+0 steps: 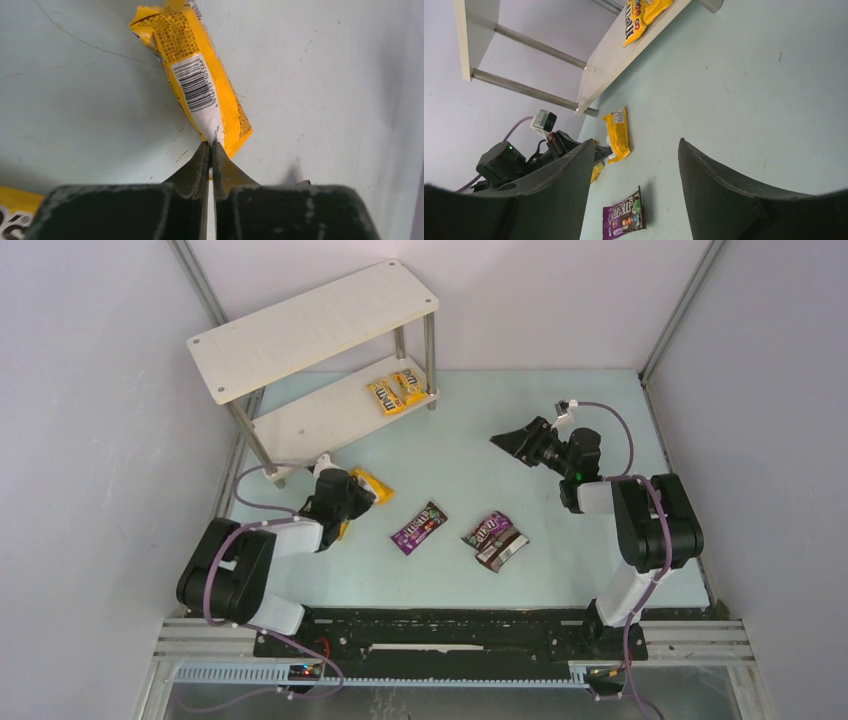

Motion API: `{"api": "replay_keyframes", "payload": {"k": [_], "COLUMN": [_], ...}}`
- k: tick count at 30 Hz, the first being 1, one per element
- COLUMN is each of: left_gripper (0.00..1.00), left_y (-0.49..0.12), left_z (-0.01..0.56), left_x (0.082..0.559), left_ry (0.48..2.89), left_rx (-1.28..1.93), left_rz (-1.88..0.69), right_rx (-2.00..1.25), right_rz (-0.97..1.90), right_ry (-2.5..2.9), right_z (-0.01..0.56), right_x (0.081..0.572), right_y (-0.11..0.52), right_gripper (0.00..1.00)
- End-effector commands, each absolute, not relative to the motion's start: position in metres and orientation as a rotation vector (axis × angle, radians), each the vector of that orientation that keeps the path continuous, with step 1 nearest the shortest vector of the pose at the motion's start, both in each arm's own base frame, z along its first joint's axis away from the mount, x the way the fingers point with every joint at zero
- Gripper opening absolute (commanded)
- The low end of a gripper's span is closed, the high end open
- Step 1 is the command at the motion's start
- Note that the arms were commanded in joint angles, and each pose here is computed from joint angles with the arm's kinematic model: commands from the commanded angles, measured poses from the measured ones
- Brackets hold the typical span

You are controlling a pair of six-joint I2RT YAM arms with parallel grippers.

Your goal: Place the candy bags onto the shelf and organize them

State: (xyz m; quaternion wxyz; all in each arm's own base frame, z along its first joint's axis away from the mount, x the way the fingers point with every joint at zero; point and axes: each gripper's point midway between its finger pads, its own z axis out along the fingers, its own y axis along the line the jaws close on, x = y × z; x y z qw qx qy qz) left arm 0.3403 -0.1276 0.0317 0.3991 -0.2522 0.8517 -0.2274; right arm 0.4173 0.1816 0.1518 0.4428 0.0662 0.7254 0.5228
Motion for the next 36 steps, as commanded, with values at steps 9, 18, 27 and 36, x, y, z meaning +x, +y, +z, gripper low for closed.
{"api": "replay_keyframes", "payload": {"k": [9, 18, 27, 36], "left_gripper": [0.0, 0.0, 0.0, 0.0], "left_y": [-0.125, -0.143, -0.133, -0.128], "left_z": [0.089, 0.122, 0.157, 0.153], "left_x": [0.356, 0.378, 0.419, 0.451], "left_ry": [2.073, 2.057, 1.988, 1.948], "left_rx": [-0.423, -0.267, -0.201, -0.221], "left_rz": [-0.324, -0.271, -0.173, -0.225], "right_rx": [0.146, 0.153, 0.158, 0.167], "right_rz": [1.31, 1.325, 1.332, 1.34], "right_ry": [1.763, 1.761, 1.76, 1.745], "right_z": [0.16, 0.16, 0.159, 0.161], "right_x": [0.417, 0.417, 0.417, 0.417], "right_y": [0.18, 0.177, 0.175, 0.171], "right_gripper": [0.7, 0.7, 0.69, 0.69]}}
